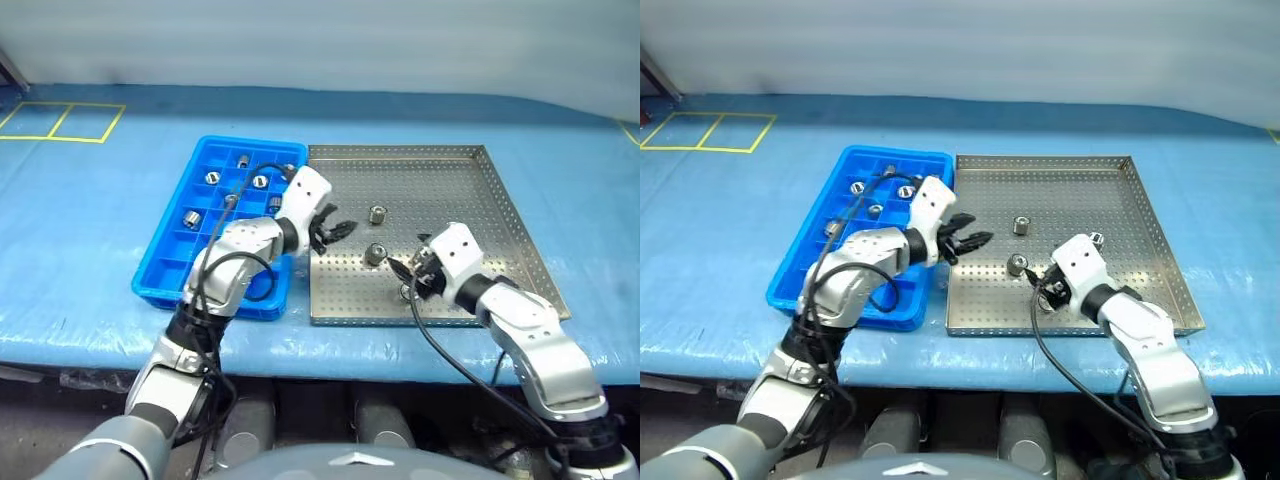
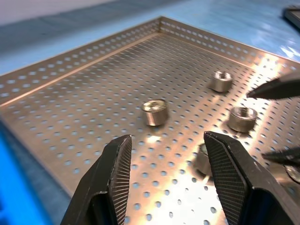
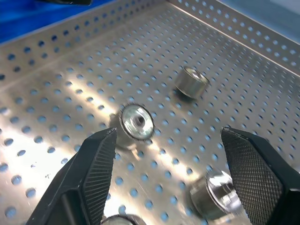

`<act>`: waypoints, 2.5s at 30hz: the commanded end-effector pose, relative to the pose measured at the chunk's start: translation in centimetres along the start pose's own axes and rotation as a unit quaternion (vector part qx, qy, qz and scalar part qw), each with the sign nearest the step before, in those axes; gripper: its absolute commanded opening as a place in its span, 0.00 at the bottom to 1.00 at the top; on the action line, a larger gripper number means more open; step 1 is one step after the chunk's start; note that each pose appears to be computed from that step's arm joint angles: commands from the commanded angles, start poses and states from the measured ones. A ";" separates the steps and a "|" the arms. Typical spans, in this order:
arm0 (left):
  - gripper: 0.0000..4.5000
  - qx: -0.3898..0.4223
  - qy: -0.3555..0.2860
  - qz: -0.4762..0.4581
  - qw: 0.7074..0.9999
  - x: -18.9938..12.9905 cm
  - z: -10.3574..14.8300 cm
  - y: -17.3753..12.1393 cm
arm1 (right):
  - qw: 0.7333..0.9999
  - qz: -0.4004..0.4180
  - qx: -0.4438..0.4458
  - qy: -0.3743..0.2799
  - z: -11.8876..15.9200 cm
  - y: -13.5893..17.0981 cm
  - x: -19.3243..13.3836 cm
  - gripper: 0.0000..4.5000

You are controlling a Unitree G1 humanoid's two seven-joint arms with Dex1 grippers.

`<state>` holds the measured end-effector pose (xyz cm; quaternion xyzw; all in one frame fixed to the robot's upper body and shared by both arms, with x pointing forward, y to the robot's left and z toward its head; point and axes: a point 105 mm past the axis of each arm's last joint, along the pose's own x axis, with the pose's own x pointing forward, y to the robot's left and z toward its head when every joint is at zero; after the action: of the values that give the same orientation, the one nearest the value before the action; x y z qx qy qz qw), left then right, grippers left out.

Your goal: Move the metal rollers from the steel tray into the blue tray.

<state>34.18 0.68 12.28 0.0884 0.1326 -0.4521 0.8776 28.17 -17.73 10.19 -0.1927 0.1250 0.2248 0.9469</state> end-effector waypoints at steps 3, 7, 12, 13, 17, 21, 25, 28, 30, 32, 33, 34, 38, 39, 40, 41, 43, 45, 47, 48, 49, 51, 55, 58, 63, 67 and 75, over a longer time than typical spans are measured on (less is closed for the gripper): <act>0.59 0.037 0.022 -0.029 0.999 2.2 -0.6 -0.9 | 0.999 -0.039 -0.014 -0.015 1.2 -1.0 -1.4 0.83; 0.59 0.058 0.031 -0.062 0.996 3.7 -1.1 -2.1 | 0.998 -0.053 -0.012 -0.014 1.2 -1.0 -2.0 0.83; 0.59 0.052 0.037 -0.045 0.997 5.1 -1.2 -1.9 | 0.998 -0.060 -0.008 -0.014 1.1 -0.7 -2.4 0.83; 0.59 0.052 0.039 -0.046 0.997 5.3 -1.2 -2.0 | 0.998 -0.061 -0.007 -0.014 1.1 -0.6 -2.5 0.83; 0.59 0.063 0.057 -0.030 0.996 5.9 -1.8 -1.7 | 0.998 -0.066 -0.005 -0.014 1.0 -0.6 -2.6 0.83; 0.72 0.076 0.081 -0.017 0.994 6.3 -2.6 -1.4 | 0.998 -0.068 -0.006 -0.017 1.2 -0.7 -2.5 0.83; 0.99 0.081 0.087 -0.018 0.993 6.6 -3.0 -1.5 | 0.997 -0.069 -0.007 -0.021 1.4 -0.7 -2.3 0.83; 0.99 0.075 0.092 -0.007 0.993 6.6 -3.2 -1.3 | 0.997 -0.070 -0.007 -0.023 1.4 -0.8 -2.2 0.83; 0.99 0.072 0.087 -0.007 0.994 6.6 -3.0 -1.3 | 0.997 -0.071 -0.007 -0.022 1.4 -0.8 -2.1 0.83; 0.99 0.068 0.084 -0.006 0.994 6.6 -2.9 -1.3 | 0.997 -0.072 -0.006 -0.022 1.3 -0.9 -2.0 0.83; 0.99 0.067 0.084 -0.006 0.994 6.6 -2.9 -1.3 | 0.997 -0.073 -0.006 -0.022 1.3 -0.9 -2.0 0.83; 0.96 0.065 0.083 -0.004 0.994 6.6 -2.8 -1.2 | 0.997 -0.075 -0.006 -0.023 1.3 -0.9 -2.0 0.83; 0.72 0.064 0.077 -0.005 0.995 6.4 -2.5 -1.1 | 0.996 -0.085 -0.008 -0.023 1.3 -1.3 -1.8 0.83; 0.65 0.064 0.075 -0.004 0.995 6.3 -2.3 -1.0 | 0.996 -0.086 -0.009 -0.024 1.3 -1.4 -1.8 0.83; 0.57 0.063 0.074 -0.001 0.995 6.3 -2.2 -0.9 | 0.996 -0.085 -0.009 -0.024 1.4 -1.3 -1.8 0.83; 0.50 0.063 0.073 0.001 0.995 6.3 -2.1 -0.8 | 0.996 -0.085 -0.010 -0.026 1.5 -1.3 -1.7 0.83; 0.43 0.063 0.072 0.007 0.995 6.1 -2.0 -0.5 | 0.996 -0.085 -0.012 -0.028 1.6 -1.3 -1.6 0.83; 0.43 0.057 0.070 0.009 0.996 6.0 -2.0 -0.4 | 0.996 -0.083 -0.013 -0.029 1.7 -1.2 -1.5 0.83; 0.43 0.051 0.067 0.010 0.996 5.9 -1.9 -0.3 | 0.996 -0.080 -0.014 -0.030 1.8 -1.1 -1.4 0.83; 0.43 0.049 0.066 0.011 0.997 5.9 -1.9 -0.2 | 0.996 -0.080 -0.014 -0.030 1.8 -1.1 -1.3 0.83; 0.43 0.049 0.066 0.011 0.997 5.9 -1.9 -0.2 | 0.996 -0.079 -0.015 -0.031 1.8 -1.0 -1.3 0.83; 0.43 0.054 0.071 0.009 0.996 5.9 -2.0 -0.2 | 0.996 -0.076 -0.015 -0.033 1.9 -1.0 -1.2 0.83; 0.41 0.047 0.070 -0.001 0.996 5.8 -2.0 -0.4 | 0.996 -0.075 -0.016 -0.034 2.0 -0.9 -1.1 0.83; 0.39 0.047 0.064 -0.003 0.997 5.7 -1.8 -0.4 | 0.996 -0.075 -0.016 -0.035 2.0 -0.9 -1.1 0.83; 0.39 -0.012 0.026 -0.016 0.999 5.2 -0.2 -0.5 | 0.997 -0.069 -0.018 -0.037 2.1 -0.7 -0.9 0.83; 0.39 -0.010 0.026 -0.004 1.000 4.5 0.0 0.2 | 0.997 -0.066 -0.020 -0.036 1.9 -0.7 -0.7 0.83; 0.39 -0.077 -0.020 0.004 0.997 2.5 1.8 1.2 | 0.997 -0.054 -0.025 -0.040 2.1 -0.5 0.0 0.83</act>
<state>36.77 -1.14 11.11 0.0181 0.1856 -0.4370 0.8799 28.58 -17.47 11.30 -0.2053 0.0926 0.1818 0.9572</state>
